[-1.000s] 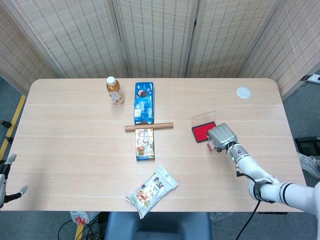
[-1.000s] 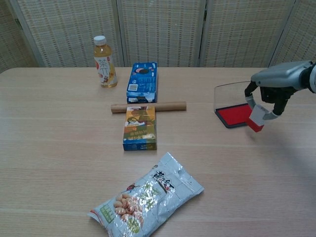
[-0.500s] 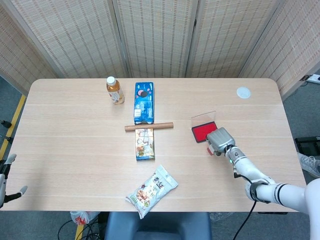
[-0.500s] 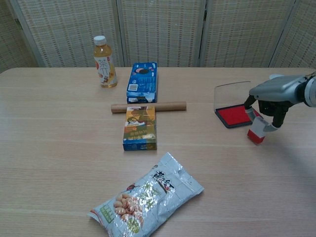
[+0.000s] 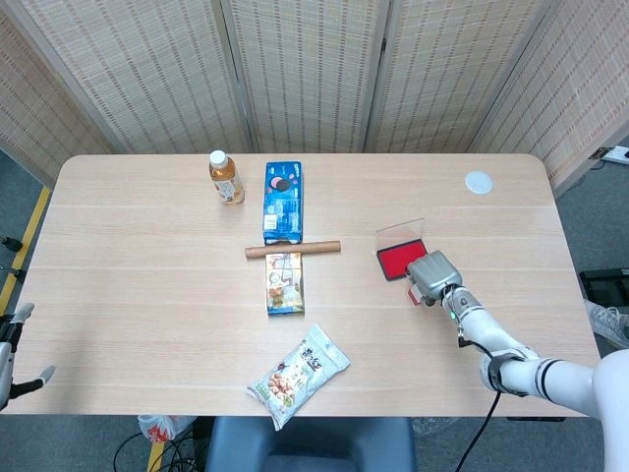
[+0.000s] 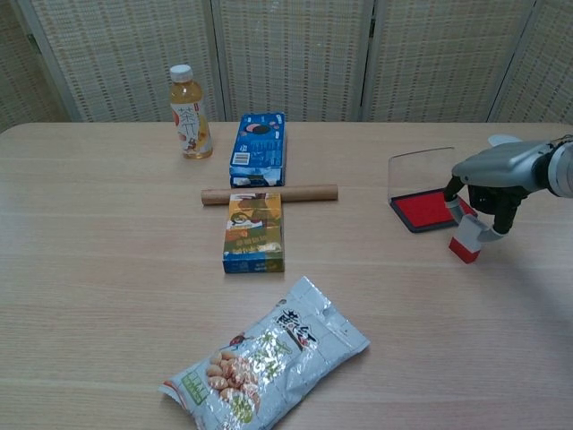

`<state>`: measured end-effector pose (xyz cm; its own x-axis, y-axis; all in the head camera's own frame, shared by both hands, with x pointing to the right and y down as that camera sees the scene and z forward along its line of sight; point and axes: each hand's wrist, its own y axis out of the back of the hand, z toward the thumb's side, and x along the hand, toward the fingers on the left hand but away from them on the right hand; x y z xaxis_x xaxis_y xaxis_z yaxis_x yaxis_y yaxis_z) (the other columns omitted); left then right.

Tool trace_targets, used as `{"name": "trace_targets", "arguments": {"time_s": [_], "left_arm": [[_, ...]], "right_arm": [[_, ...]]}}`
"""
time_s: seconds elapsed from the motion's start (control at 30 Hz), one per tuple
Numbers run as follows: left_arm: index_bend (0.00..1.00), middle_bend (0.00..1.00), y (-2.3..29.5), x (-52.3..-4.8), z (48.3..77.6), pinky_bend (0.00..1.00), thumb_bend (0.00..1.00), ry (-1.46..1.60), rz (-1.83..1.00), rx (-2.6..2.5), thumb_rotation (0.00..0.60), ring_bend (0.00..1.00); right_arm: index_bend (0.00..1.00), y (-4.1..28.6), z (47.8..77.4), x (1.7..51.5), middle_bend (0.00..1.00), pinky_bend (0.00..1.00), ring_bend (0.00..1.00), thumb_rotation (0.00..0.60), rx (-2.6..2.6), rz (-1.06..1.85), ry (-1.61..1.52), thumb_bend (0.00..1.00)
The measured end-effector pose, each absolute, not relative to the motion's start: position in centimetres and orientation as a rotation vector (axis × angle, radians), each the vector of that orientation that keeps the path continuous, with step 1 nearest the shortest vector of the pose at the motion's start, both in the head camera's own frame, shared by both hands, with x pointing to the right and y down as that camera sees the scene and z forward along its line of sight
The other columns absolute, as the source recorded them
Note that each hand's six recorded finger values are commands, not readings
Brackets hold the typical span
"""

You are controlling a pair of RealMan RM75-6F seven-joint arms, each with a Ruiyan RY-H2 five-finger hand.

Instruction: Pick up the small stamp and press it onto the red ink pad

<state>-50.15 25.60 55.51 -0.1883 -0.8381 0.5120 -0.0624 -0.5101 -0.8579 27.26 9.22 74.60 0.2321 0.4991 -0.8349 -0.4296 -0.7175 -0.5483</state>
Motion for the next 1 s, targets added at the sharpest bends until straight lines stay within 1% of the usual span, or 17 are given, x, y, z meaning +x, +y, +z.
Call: {"name": "trace_targets", "arguments": {"time_s": [0.1,0.27,0.33,0.47,0.67,0.83,0.93,1.0], "left_arm": [[0.09,0.2,25.6,-50.1,55.4,0.31,0.23,1.061,-1.756,-1.505,0.6,0.14],[0.09,0.2,25.6,-50.1,55.4,0.31,0.23,1.063,-1.753,-1.506,0.6,0.14],[0.09,0.2,25.6,-50.1,55.5,0.31,0.23,1.061,-1.754,-1.507,0.6,0.14],[0.09,0.2,25.6,-50.0,55.6,0.31,0.23,1.056,-1.754,-1.511,0.6,0.14],[0.09,0.2,25.6,-50.0,55.5,0.31,0.23,1.064,-1.75,-1.511,0.6,0.14],[0.09,0.2,25.5,-50.2,55.2,0.31,0.23,1.083,-1.741,-1.508,0.6,0.14],[0.09,0.2,25.5,-50.2,55.0,0.31,0.23,1.093,-1.732,-1.508,0.6,0.14],[0.09,0.2,25.4,-50.2,54.9,0.31,0.23,1.097,-1.728,-1.509,0.6,0.14]], "right_arm": [[0.52,9.2,74.7,27.3,0.79,0.67,0.64,0.6,-1.766,1.594,-0.059,0.25],[0.28,9.3,74.5,27.2,0.74,0.63,0.59,0.6,-1.769,1.597,-0.052,0.21],[0.23,9.4,74.3,27.2,0.72,0.62,0.58,0.6,-1.765,1.594,-0.052,0.2],[0.17,9.5,74.0,27.3,0.7,0.6,0.56,0.6,-1.757,1.595,-0.049,0.19],[0.01,9.5,73.4,27.6,0.65,0.56,0.51,0.6,-1.74,1.602,-0.047,0.16],[0.0,9.7,71.7,27.9,0.58,0.52,0.46,0.6,-1.743,1.587,-0.083,0.15],[0.0,10.0,69.9,28.3,0.47,0.48,0.4,0.6,-1.743,1.559,-0.146,0.14],[0.0,10.1,68.9,28.9,0.36,0.4,0.33,0.6,-1.727,1.535,-0.2,0.14]]}}
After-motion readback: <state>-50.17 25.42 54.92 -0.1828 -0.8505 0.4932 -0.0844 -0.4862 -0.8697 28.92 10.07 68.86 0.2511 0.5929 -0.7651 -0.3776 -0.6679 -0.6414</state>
